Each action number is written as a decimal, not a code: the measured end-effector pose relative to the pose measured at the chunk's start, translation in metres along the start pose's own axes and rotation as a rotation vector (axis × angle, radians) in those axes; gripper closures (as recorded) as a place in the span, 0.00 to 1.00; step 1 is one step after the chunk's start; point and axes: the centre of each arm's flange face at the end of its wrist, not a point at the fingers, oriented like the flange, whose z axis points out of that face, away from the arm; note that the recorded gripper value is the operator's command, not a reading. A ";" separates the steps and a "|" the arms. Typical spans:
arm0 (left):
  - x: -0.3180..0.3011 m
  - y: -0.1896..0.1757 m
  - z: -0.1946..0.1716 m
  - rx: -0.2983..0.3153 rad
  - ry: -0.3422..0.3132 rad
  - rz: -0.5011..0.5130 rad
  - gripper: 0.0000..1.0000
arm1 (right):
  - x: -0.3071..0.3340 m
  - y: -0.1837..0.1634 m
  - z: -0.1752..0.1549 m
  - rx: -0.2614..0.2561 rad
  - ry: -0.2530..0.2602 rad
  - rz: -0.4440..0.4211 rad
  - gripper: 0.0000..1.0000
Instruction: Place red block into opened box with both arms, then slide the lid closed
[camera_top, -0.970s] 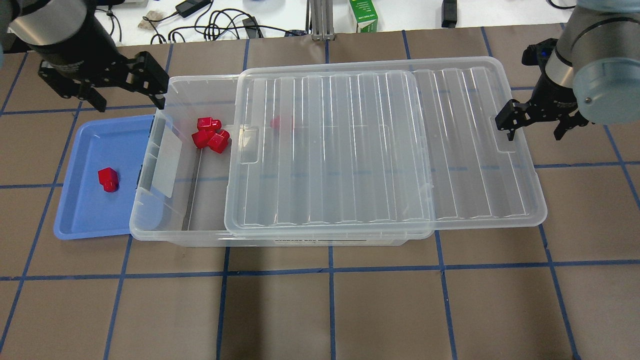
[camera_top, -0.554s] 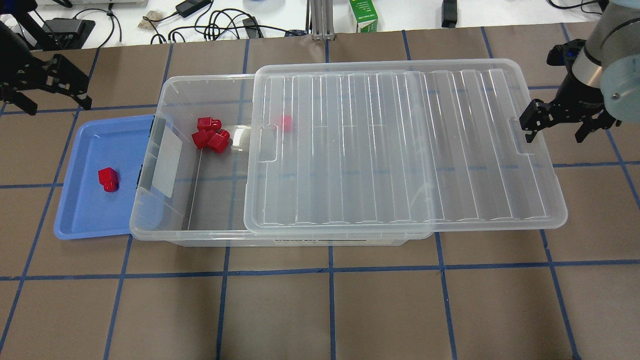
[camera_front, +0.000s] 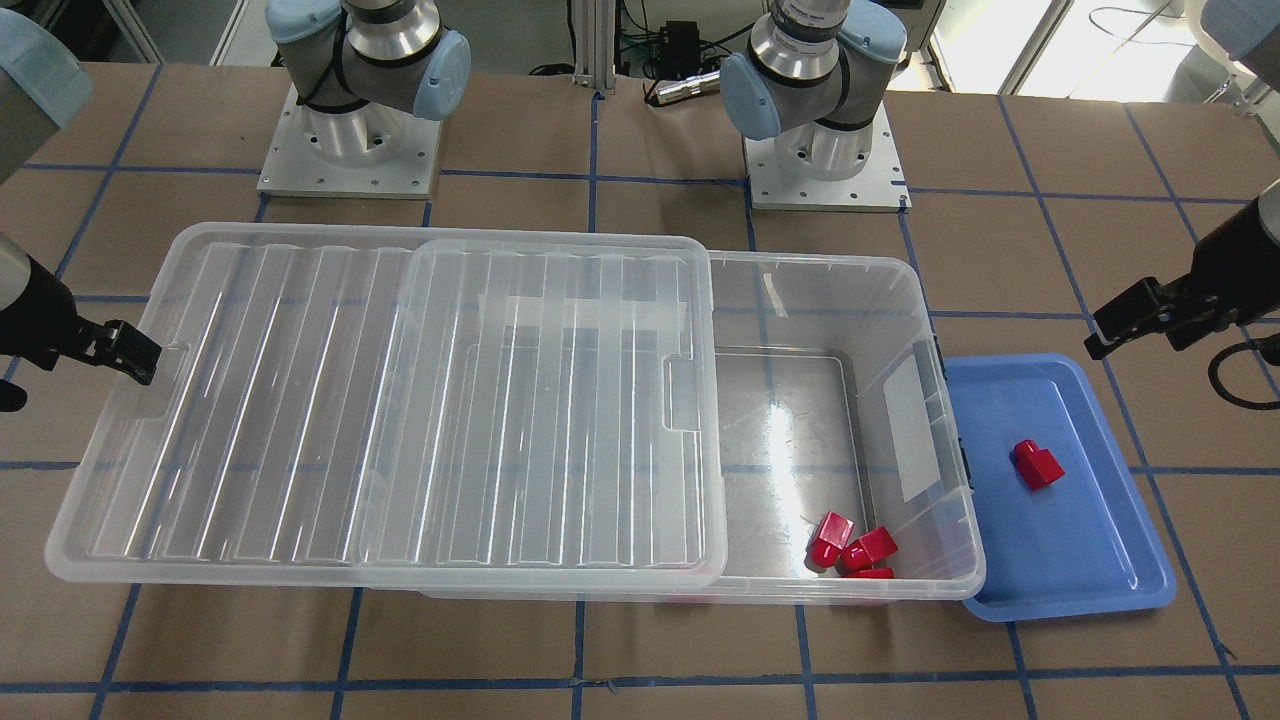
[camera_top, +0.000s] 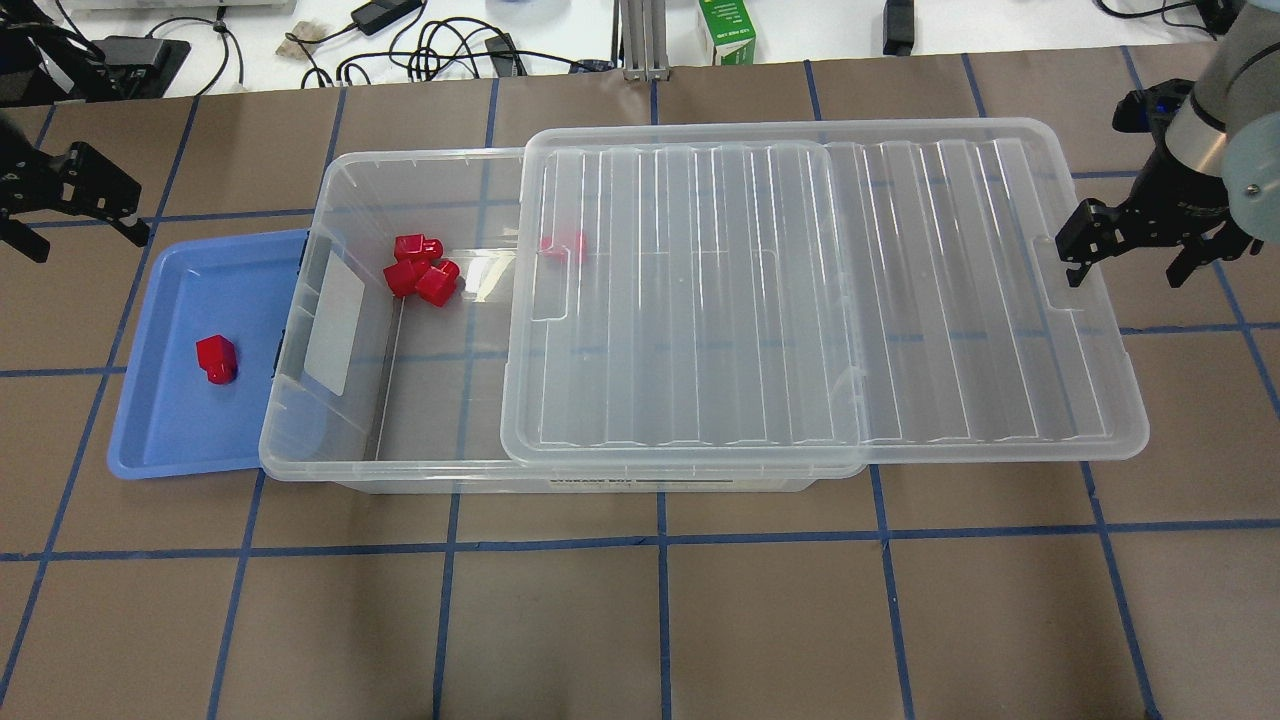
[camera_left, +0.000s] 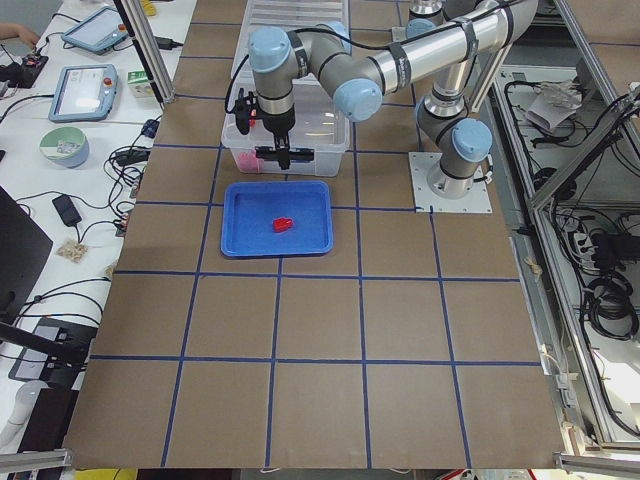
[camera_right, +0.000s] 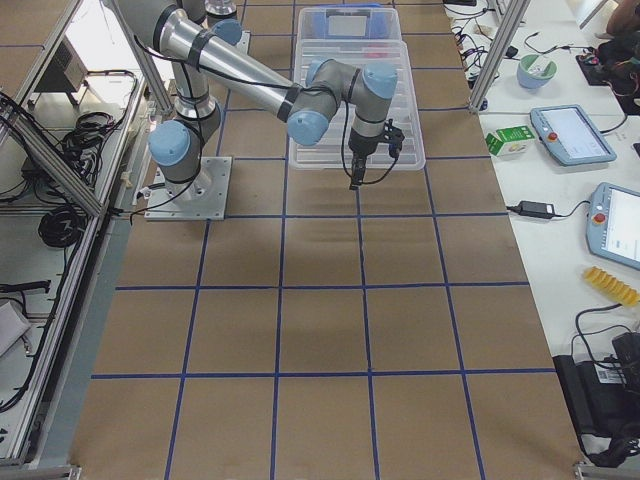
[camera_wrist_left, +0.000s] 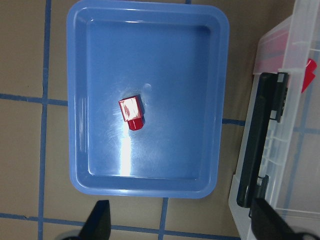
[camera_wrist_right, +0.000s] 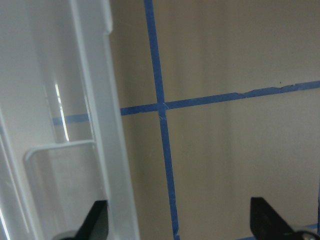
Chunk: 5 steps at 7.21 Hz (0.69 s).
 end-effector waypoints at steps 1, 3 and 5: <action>-0.009 -0.011 0.024 -0.009 0.036 0.001 0.00 | 0.007 0.001 0.000 -0.001 -0.001 -0.002 0.00; -0.037 -0.029 0.081 -0.002 0.051 0.023 0.00 | 0.013 0.002 -0.002 0.001 -0.001 -0.003 0.00; -0.066 -0.031 0.137 0.006 0.049 0.028 0.00 | 0.012 0.000 -0.012 0.023 -0.005 -0.005 0.00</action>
